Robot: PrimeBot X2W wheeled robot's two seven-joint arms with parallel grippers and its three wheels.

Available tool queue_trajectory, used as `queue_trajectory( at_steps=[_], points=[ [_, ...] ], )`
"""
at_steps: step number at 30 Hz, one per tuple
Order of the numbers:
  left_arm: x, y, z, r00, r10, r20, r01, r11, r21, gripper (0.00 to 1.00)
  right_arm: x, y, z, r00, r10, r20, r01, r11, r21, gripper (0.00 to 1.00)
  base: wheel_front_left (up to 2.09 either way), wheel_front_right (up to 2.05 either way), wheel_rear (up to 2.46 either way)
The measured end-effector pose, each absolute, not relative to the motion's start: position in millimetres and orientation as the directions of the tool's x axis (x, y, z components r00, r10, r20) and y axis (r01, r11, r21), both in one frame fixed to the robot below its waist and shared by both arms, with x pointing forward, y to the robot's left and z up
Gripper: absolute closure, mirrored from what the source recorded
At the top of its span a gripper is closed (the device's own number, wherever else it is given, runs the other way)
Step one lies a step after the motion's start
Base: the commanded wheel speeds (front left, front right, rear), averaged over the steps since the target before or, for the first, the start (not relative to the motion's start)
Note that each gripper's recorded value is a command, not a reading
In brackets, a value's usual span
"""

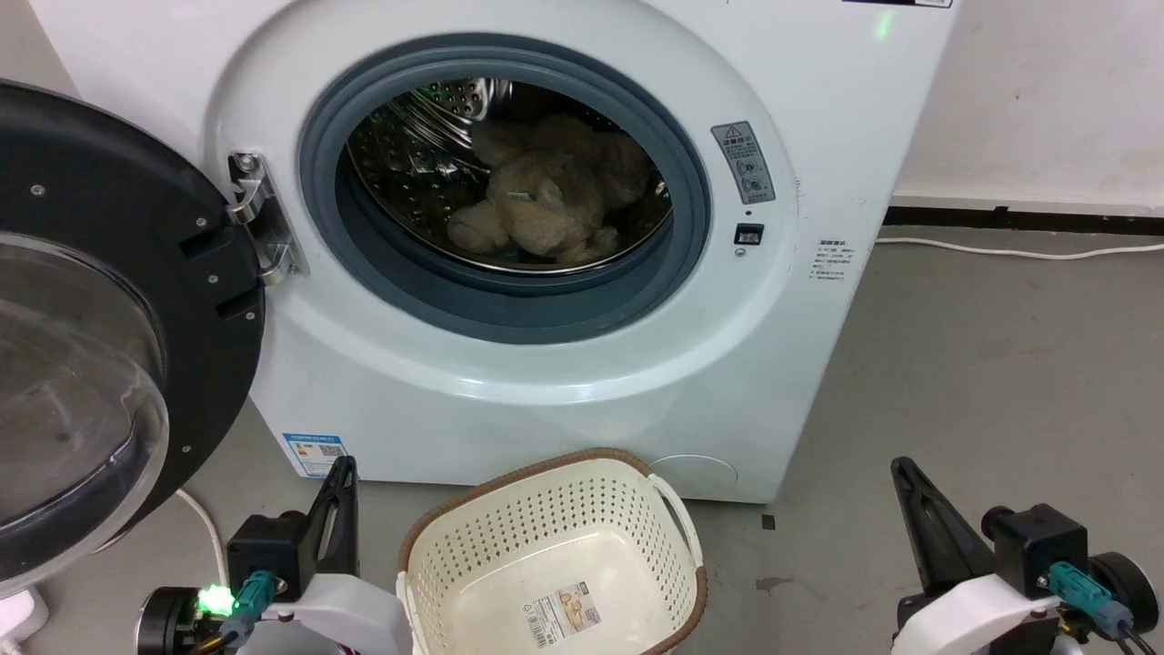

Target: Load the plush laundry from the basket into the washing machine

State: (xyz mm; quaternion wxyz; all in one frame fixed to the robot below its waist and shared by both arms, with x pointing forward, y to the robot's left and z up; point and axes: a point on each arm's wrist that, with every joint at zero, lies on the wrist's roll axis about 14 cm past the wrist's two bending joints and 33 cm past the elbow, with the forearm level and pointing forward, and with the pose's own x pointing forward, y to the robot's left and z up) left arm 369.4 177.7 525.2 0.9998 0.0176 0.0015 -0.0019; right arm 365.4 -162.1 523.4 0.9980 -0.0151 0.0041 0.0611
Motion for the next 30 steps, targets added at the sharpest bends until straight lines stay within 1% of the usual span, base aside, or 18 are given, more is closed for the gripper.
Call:
queue_trajectory(
  at_steps=[30],
  points=[
    [369.4,178.8,523.5,1.000,0.006,-0.013,-0.005,0.999,0.049,1.00,369.1,-159.9,524.3,0.992,0.128,-0.014,-0.128,0.991,-0.039,1.00,0.00,0.00,0.00]
  ],
)
